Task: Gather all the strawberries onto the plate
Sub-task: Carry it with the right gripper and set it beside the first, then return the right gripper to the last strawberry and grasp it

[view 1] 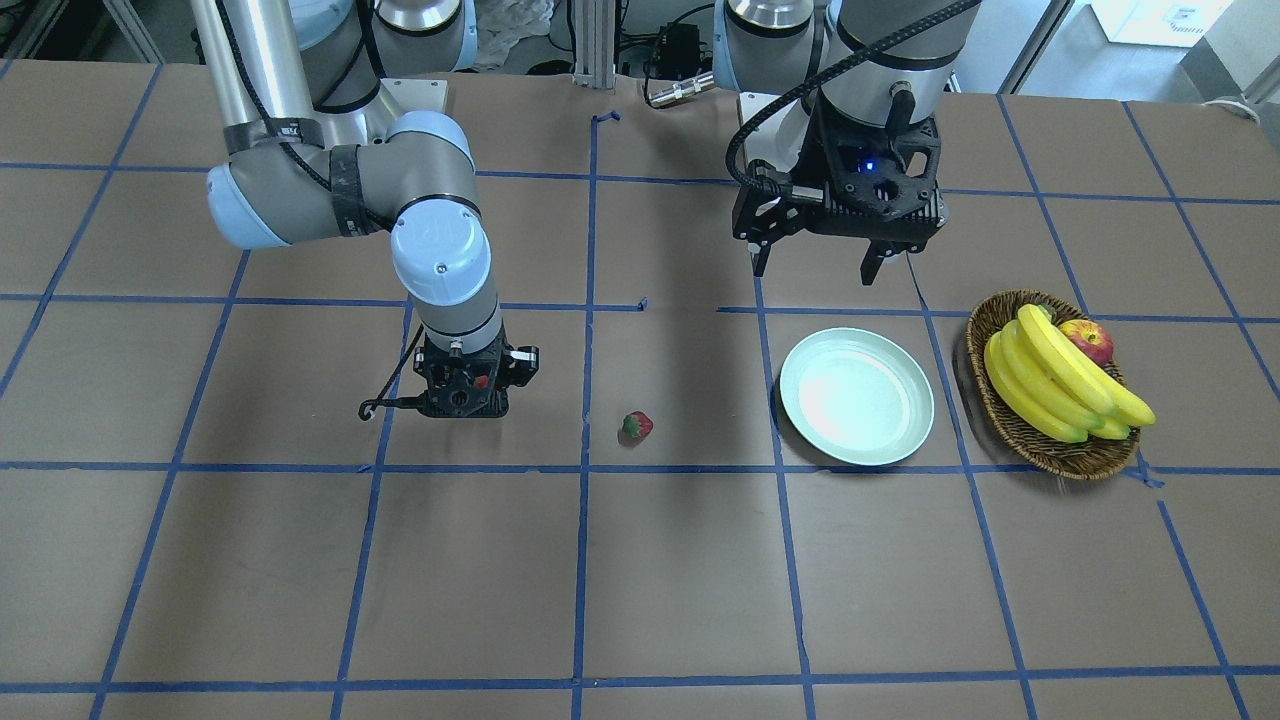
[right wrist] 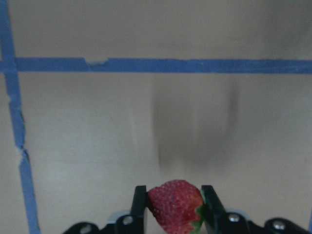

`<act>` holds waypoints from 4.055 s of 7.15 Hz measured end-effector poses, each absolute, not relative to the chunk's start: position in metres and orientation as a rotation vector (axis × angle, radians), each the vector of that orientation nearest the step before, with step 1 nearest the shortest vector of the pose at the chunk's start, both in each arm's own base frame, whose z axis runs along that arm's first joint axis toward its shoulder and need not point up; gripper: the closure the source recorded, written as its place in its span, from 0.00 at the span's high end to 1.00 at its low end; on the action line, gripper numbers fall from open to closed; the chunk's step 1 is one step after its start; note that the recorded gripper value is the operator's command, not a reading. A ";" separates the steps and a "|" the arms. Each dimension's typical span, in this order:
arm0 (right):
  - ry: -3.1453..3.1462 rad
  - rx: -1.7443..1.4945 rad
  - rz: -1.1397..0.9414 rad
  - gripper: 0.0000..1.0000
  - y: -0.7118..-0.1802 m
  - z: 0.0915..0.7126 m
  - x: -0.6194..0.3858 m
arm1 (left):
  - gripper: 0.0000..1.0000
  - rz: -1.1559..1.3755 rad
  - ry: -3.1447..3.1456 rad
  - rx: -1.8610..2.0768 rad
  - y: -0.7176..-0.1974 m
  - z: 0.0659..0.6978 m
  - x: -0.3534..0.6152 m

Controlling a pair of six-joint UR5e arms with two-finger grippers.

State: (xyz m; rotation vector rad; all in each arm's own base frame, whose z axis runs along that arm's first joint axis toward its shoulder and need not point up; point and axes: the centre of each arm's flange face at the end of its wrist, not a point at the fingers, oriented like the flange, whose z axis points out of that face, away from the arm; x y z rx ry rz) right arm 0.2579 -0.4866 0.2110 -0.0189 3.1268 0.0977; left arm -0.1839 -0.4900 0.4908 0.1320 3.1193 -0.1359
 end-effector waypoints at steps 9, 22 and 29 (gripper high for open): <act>3.010 -0.075 0.078 1.00 -0.441 0.179 0.428 | 1.00 -0.141 3.120 0.134 -0.492 0.491 -0.183; 3.140 -0.424 0.326 0.95 -0.414 0.187 0.248 | 1.00 -0.135 3.119 0.133 -0.490 0.490 -0.183; 3.146 -0.434 0.305 0.21 -0.423 0.170 0.250 | 1.00 -0.131 3.118 0.132 -0.490 0.490 -0.183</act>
